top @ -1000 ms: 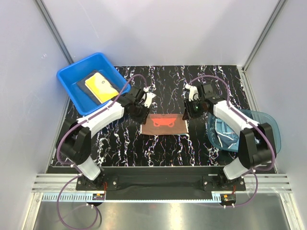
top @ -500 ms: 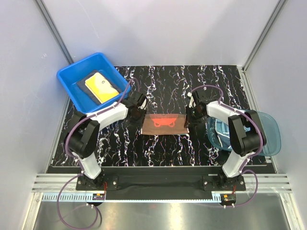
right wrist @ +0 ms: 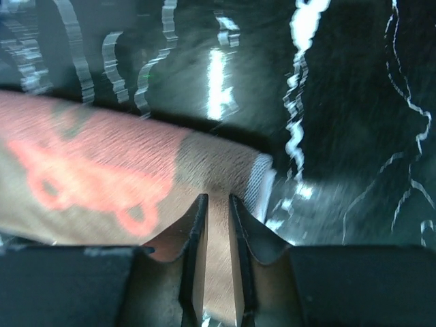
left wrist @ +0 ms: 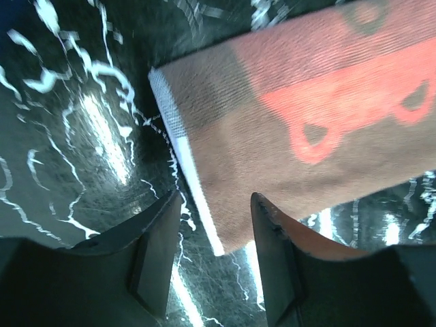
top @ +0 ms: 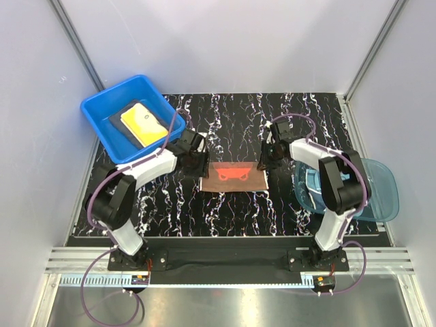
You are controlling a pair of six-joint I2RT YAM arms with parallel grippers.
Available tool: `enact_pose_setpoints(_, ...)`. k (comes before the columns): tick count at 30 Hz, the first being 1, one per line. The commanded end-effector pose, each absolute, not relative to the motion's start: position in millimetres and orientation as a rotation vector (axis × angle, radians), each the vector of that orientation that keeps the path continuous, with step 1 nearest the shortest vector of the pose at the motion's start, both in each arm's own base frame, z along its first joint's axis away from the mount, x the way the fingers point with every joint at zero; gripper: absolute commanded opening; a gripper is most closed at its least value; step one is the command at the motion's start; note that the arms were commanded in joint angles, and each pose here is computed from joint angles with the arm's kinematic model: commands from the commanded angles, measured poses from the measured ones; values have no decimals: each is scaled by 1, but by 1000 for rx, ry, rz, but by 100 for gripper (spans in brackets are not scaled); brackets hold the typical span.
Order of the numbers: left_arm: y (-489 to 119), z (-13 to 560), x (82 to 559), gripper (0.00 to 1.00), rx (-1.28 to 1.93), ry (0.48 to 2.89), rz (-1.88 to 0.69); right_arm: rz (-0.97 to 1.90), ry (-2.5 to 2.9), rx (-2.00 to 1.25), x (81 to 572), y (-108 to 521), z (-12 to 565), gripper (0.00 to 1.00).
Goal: Fold and stack the towels
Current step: Neatly place the folded towel into the bin
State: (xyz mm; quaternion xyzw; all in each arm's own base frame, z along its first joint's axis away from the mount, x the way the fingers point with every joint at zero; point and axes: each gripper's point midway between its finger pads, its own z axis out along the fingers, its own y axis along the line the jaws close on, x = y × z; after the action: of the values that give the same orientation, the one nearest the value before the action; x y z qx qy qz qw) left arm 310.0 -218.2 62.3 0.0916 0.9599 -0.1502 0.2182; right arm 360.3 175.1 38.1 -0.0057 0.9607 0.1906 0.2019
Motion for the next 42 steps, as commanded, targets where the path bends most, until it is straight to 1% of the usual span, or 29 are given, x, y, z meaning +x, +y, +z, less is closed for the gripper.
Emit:
enact_pose_setpoints(1, -222, 46, 314, 50, 209, 2663, -484, 499, 2643, -5, 383, 178, 33, 25)
enact_pose_setpoints(3, -214, 36, 316, 51, 166, 2677, -476, 509, 2648, -18, 384, 180, 34, 25)
enact_pose_setpoints(7, -219, 34, 317, 52, 162, 2663, -588, 536, 2605, -29, 384, 183, 58, 28)
enact_pose_setpoints(11, -226, 33, 317, 52, 188, 2654, -638, 554, 2524, -50, 380, 181, 95, 34)
enact_pose_setpoints(12, -226, 29, 315, 52, 180, 2666, -639, 557, 2516, -58, 378, 181, 100, 38)
enact_pose_setpoints(14, -229, 26, 312, 52, 176, 2670, -669, 558, 2501, -70, 375, 179, 107, 41)
enact_pose_setpoints(17, -227, 17, 309, 52, 131, 2705, -658, 569, 2485, -79, 372, 179, 113, 48)
enact_pose_setpoints(19, -223, 7, 307, 50, 105, 2746, -620, 586, 2483, -88, 369, 181, 114, 56)
enact_pose_setpoints(20, -221, 4, 304, 48, 83, 2773, -601, 591, 2475, -94, 368, 182, 116, 57)
enact_pose_setpoints(21, -215, 0, 304, 43, 64, 2785, -555, 593, 2476, -97, 367, 181, 117, 58)
enact_pose_setpoints(22, -214, -3, 302, 40, 56, 2799, -533, 589, 2474, -96, 367, 180, 118, 61)
enact_pose_setpoints(24, -208, -6, 296, 33, 54, 2825, -463, 593, 2460, -103, 367, 180, 124, 64)
enact_pose_setpoints(25, -207, -5, 294, 20, 64, 2831, -449, 594, 2453, -107, 366, 181, 126, 73)
enact_pose_setpoints(26, -207, -1, 293, 13, 87, 2838, -432, 595, 2437, -107, 366, 180, 133, 83)
enact_pose_setpoints(27, -209, 3, 291, 4, 116, 2840, -415, 595, 2428, -105, 366, 180, 137, 100)
enact_pose_setpoints(28, -206, 6, 292, 0, 138, 2833, -371, 594, 2417, -95, 367, 179, 142, 100)
enact_pose_setpoints(31, -211, 33, 299, 0, 240, 2768, -351, 612, 2354, -86, 365, 179, 168, 100)
enact_pose_setpoints(34, -202, 58, 297, 0, 325, 2735, -303, 618, 2315, -71, 361, 177, 185, 100)
enact_pose_setpoints(36, -187, 70, 302, 0, 362, 2702, -198, 624, 2304, -74, 358, 176, 192, 100)
enact_pose_setpoints(38, -177, 81, 301, 0, 413, 2704, -132, 626, 2281, -79, 355, 175, 201, 100)
enact_pose_setpoints(42, -160, 106, 311, 0, 510, 2632, -5, 638, 2252, -81, 351, 175, 211, 100)
